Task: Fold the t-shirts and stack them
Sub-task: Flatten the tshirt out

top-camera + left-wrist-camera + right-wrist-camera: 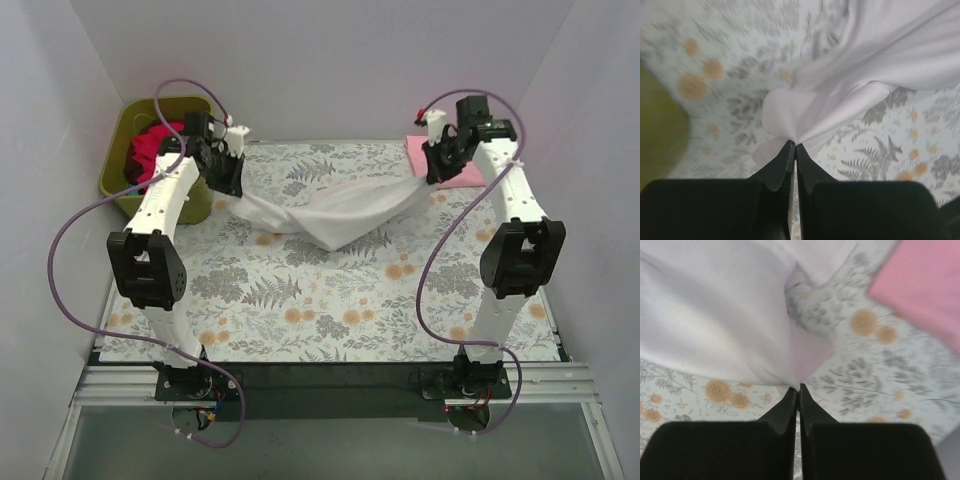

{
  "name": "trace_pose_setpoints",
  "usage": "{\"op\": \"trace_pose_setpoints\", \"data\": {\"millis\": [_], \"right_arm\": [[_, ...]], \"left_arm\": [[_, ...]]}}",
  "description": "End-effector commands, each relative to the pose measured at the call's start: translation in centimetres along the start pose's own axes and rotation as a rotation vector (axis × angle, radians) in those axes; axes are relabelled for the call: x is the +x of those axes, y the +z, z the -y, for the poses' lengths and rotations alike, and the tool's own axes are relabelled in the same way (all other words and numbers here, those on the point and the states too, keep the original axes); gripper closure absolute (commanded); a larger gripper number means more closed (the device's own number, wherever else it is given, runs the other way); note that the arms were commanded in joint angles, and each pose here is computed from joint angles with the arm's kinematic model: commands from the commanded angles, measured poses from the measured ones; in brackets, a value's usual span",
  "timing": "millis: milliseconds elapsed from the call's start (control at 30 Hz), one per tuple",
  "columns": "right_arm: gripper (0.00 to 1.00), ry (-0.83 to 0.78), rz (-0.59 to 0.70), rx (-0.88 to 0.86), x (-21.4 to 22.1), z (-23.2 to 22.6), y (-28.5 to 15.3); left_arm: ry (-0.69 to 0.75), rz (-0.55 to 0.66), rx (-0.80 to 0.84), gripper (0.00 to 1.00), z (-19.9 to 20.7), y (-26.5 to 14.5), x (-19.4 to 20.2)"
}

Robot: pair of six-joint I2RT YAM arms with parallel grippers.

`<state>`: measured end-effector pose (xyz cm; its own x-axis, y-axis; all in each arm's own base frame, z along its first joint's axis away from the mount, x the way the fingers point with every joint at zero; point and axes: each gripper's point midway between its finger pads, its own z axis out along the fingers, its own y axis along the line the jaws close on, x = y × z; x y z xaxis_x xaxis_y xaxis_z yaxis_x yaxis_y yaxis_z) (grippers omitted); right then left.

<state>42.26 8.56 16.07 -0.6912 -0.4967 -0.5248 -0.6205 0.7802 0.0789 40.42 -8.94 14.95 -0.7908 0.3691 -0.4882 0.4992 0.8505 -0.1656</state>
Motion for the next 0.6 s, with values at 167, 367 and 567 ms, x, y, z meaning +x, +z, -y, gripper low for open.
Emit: {"op": "trace_pose_setpoints", "data": {"millis": [167,367,567], "right_arm": [[0.99,-0.065,0.195,0.205,-7.3,5.3,-9.7],[0.99,-0.057,0.178,0.241,-2.8,4.5,-13.7],[0.99,-0.092,-0.022,0.098,6.9,0.5,-9.7]], "left_arm": [[-0.019,0.371,-0.013,1.0,0.5,-11.0,-10.9],[0.017,0.475,-0.068,1.0,2.3,-18.3,-8.4],[0.152,0.283,-0.07,1.0,4.1,-15.0,2.6]]}}
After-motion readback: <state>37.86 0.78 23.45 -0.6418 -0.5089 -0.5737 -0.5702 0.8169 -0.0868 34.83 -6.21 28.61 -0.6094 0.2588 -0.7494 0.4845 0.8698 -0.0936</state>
